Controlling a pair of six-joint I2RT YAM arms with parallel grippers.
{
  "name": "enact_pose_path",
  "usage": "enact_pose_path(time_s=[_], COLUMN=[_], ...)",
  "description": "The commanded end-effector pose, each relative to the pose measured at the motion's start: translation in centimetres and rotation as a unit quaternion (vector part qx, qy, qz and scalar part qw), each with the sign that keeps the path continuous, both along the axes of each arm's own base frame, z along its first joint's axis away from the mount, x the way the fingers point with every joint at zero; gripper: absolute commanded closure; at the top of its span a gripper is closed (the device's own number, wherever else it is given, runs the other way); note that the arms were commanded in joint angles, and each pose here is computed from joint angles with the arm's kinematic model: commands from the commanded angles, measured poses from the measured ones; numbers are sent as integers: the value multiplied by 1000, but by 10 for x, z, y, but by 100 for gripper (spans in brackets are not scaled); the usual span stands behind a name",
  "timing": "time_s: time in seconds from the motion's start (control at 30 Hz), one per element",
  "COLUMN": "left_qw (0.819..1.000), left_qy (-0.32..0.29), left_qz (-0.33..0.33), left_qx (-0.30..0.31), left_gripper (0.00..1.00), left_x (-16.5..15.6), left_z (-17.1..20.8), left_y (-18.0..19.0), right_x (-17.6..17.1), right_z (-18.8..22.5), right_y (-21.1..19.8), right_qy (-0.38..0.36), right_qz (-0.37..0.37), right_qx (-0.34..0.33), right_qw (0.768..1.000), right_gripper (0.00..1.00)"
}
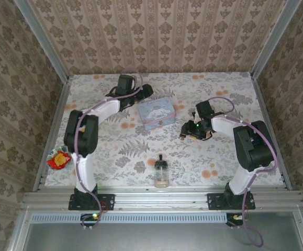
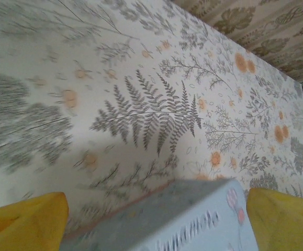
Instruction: Unlock the padlock with the key
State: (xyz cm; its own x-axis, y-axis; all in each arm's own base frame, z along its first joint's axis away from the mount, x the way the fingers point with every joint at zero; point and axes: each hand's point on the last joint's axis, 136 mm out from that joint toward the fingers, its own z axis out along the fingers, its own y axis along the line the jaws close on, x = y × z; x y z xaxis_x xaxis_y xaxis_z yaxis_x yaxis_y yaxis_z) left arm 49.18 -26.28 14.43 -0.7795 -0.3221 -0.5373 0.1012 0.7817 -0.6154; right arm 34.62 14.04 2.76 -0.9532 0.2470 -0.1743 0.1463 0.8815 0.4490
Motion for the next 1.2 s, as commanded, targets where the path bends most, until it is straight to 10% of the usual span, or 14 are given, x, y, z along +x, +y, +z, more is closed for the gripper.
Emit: enact_pose_path(time_s=[0.0,0.4,1.17], left_qw=[997,995,996], left_qy=[-20,26,15], left_qz=[30,-36,-73], left_qx=[70,84,53], left_gripper=[11,13,20], left_x=[-28,-114,-72], left_z=[20,-16,-20], left_y=[34,20,-18], right_x=[12,98,75], right_z=[30,82,72], right_y=[-11,41,82], right_qy=[-39,-139,-128], right_qz=[0,38,36], right_qx=[-31,-10,-26], right_qw=[999,990,991], right_gripper=[46,38,47])
